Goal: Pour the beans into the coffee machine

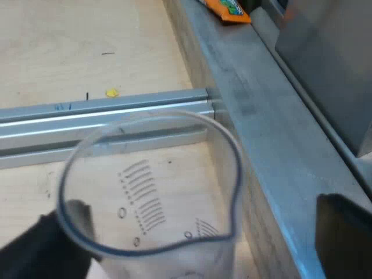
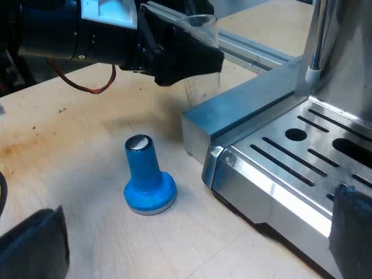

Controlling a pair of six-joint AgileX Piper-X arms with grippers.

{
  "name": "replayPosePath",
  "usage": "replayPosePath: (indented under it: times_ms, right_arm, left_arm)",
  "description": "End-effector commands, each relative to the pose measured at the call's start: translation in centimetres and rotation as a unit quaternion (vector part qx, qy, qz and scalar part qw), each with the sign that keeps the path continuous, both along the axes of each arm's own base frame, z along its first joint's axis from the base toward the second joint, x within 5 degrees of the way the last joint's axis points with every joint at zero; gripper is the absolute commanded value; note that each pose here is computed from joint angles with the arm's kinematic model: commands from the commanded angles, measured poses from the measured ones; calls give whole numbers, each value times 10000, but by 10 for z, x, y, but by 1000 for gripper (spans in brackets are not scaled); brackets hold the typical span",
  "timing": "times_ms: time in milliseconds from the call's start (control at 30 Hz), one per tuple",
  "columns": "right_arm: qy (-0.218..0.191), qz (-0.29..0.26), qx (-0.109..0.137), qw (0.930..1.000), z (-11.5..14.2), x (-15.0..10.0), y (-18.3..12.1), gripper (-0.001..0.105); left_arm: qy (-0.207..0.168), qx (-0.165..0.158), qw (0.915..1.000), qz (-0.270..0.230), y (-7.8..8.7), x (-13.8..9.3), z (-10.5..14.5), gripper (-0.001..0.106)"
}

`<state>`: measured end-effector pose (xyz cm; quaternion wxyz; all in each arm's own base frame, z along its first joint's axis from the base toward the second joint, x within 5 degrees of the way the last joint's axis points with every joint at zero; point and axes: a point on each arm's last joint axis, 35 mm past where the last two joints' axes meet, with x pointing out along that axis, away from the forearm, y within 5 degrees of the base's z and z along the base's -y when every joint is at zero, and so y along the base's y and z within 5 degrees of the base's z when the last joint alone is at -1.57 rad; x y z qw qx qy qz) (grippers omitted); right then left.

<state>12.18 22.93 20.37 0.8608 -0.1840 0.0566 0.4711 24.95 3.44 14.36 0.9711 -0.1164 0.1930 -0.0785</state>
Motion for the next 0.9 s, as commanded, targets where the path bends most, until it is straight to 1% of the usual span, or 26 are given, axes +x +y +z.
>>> replayPosePath:
  times_ms: [33, 233, 300, 433, 500, 633, 700, 733, 767, 800, 833, 900]
  right_arm:
    - [-96, -18, 39, 9999, 2, 1, 0, 92]
    - [-101, -18, 50, 9999, 3, 1, 1, 92]
    - [-107, -18, 60, 9999, 3, 1, 1, 92]
    - [-158, -21, 181, 9997, 6, 1, 1, 92]
    - [-181, -21, 227, 9996, 7, 1, 1, 92]
    - [-177, -26, 257, 9995, 7, 1, 2, 92]
    - [-128, -41, 290, 9995, 7, 1, 2, 92]
    - [-64, -60, 335, 9994, 7, 1, 2, 92]
    - [-33, -69, 357, 9993, 7, 1, 2, 92]
    - [38, -91, 407, 9991, 7, 1, 2, 92]
    - [84, -105, 439, 9989, 7, 1, 2, 92]
    - [97, -109, 448, 9989, 7, 1, 2, 92]
  left_arm:
    - [-14, -78, 10000, -57, -1, 1, 3, 82]
    - [504, -192, 9985, -82, -2, -3, -1, 82]
    - [549, -201, 9983, -81, -2, -4, -2, 82]
    - [689, -240, 9973, -102, -3, -6, -3, 82]
    - [833, -271, 9961, -106, -3, -9, -3, 82]
    - [944, -274, 9951, -69, -4, -16, 5, 82]
    - [1099, -294, 9935, -48, -5, -21, 8, 82]
    - [1256, -315, 9916, -31, -6, -25, 8, 82]
    - [1290, -321, 9911, -30, -6, -27, 10, 82]
    - [1475, -358, 9884, -31, -7, -32, 10, 82]
    - [1580, -378, 9867, -30, -7, -34, 10, 82]
    - [1570, -373, 9869, -47, -9, -41, 19, 82]
